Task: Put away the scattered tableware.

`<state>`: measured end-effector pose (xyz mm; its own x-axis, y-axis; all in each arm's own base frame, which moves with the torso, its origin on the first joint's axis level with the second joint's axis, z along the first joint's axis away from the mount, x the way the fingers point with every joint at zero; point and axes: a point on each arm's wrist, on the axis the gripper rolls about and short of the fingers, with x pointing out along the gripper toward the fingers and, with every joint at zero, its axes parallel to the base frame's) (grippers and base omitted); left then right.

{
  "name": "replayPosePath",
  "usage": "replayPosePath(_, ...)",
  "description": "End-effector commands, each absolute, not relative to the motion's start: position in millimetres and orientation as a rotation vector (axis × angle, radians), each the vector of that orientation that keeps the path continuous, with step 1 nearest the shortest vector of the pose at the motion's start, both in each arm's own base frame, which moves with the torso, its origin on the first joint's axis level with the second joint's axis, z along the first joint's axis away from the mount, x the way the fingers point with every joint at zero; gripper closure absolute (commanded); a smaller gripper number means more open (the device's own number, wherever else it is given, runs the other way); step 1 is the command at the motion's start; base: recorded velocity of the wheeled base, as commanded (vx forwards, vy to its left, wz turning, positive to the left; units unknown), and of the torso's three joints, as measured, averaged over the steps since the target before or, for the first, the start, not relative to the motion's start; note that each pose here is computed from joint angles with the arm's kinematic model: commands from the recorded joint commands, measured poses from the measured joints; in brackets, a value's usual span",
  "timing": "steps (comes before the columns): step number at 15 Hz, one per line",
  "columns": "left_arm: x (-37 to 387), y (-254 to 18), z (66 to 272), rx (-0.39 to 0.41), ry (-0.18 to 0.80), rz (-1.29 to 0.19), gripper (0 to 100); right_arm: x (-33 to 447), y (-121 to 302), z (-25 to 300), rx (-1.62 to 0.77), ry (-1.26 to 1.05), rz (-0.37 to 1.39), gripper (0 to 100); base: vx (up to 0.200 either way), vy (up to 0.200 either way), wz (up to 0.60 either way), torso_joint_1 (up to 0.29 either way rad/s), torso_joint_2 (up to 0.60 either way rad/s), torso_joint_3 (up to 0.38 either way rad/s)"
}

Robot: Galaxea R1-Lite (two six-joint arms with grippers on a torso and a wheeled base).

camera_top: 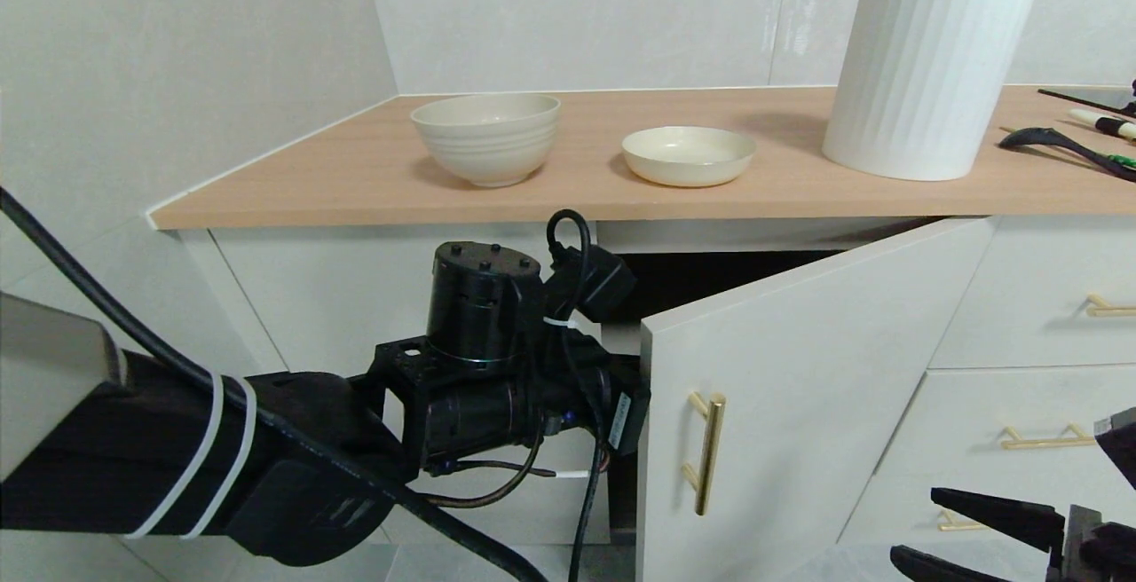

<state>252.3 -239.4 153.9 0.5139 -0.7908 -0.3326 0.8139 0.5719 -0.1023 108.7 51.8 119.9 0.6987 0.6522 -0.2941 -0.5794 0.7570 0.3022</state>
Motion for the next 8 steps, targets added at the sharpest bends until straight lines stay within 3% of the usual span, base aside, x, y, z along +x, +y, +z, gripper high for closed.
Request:
replayPosePath(1, 251.9, -241.6, 152.1, 0.073, 0.366, -0.959, 100, 96.6, 47.3, 143.0, 0.197, 0.291, 0.721, 0, 0.0, 0.0, 0.0, 0.0, 0.0, 0.0)
replayPosePath(8, 248.9, -244.2, 153.2, 0.08, 0.36, -0.935, 100, 95.6, 47.3, 142.8, 0.2, 0.323, 0.735, 0, 0.0, 0.0, 0.0, 0.0, 0.0, 0.0)
